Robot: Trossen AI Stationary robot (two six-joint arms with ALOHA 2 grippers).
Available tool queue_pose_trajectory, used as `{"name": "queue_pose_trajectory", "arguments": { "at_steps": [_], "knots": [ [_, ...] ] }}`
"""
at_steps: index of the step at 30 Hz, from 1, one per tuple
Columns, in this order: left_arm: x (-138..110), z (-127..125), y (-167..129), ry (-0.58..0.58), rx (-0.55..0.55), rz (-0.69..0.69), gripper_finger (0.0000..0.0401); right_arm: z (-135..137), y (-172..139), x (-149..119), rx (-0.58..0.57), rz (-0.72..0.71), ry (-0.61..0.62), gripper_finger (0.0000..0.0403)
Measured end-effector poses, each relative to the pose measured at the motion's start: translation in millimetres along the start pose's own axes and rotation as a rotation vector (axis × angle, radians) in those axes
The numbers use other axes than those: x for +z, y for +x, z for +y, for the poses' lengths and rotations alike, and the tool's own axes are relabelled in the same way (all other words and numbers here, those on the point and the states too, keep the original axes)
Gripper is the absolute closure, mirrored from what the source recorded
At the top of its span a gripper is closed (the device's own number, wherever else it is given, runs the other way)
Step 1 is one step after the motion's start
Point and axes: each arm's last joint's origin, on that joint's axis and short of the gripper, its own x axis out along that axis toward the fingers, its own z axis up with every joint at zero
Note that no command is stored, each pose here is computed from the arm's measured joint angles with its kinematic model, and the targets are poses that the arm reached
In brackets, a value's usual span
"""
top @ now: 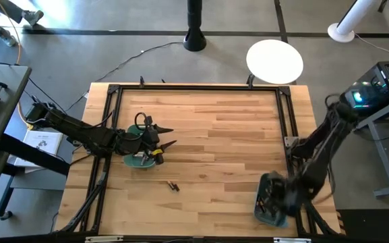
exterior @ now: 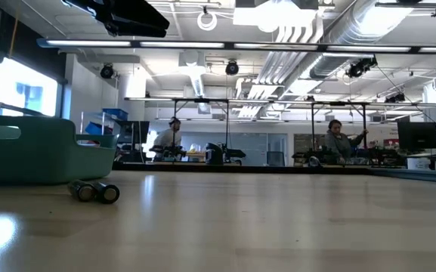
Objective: Sort batteries
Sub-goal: Put the black battery into the blue bin
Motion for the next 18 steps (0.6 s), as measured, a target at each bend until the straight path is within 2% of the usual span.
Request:
{"name": "queue_pose_trajectory", "arguments": {
  "at_steps": [5,10,18],
  "knots": [
    [0,0,0,-0.004,0.001,0.0,0.0201,-1,31,-23,-0.139,0.011,0.094,0.0386],
    [0,0,0,-0.005,0.002,-0.001,0.0201,3,47,-24,-0.18,-0.006,0.09,0.0384],
    [0,0,0,-0.006,0.001,0.0,0.0201,6,56,-18,-0.203,-0.015,0.076,0.0377]
  ]
}}
